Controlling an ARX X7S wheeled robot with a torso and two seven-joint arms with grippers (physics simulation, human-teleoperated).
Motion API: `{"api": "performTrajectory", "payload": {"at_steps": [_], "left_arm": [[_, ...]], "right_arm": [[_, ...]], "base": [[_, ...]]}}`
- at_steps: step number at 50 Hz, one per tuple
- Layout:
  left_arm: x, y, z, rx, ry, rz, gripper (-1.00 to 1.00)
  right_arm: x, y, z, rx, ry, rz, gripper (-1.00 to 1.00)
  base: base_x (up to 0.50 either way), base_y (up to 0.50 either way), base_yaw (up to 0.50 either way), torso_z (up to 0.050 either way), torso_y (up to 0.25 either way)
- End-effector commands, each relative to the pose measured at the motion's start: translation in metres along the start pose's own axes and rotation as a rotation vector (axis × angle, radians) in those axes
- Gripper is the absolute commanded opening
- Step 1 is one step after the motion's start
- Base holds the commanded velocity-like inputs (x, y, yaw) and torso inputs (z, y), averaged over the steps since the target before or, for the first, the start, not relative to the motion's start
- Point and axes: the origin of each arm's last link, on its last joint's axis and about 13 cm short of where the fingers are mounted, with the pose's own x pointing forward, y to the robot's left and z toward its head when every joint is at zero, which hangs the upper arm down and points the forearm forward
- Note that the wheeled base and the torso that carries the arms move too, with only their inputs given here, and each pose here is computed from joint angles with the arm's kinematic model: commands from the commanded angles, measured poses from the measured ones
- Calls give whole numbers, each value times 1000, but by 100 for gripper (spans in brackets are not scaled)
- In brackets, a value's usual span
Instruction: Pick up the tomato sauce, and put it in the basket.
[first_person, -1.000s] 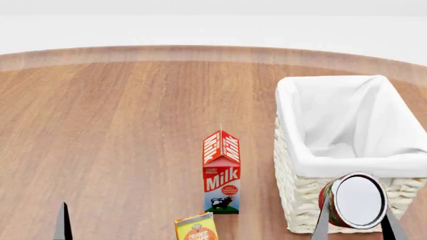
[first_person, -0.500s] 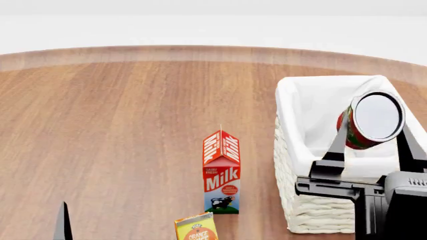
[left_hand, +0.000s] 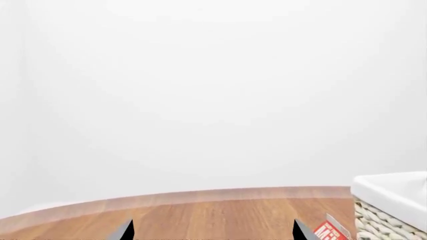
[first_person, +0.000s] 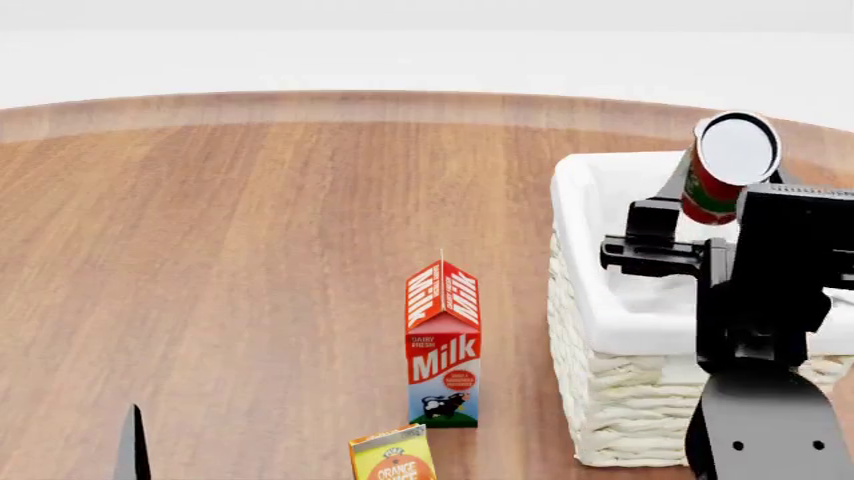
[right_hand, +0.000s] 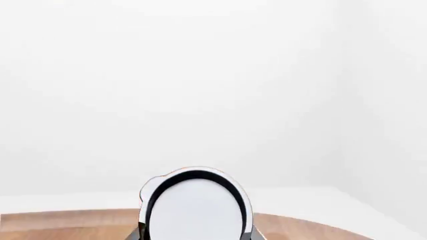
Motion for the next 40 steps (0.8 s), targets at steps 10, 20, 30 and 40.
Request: {"api": "performTrajectory", "payload": {"at_steps": [10,20,30,40], "left_arm": [[0,0,-1,-3,6,0,100],[0,-1,-2,-4,10,-4,100],[0,-1,-2,-6,9,-10,100],[0,-2,-2,-7,11,-11,100]], "right_arm": [[51,3,-27,-35,172,-29,-100],[61,1,-35,-40,230,-63,-100],[59,5,-38,-134,257,-66,-100],[58,4,-39,-122,323,-91,-100]], "base": [[0,0,0,0,0],[0,0,0,0,1],[0,0,0,0,0],[0,0,0,0,0]]}}
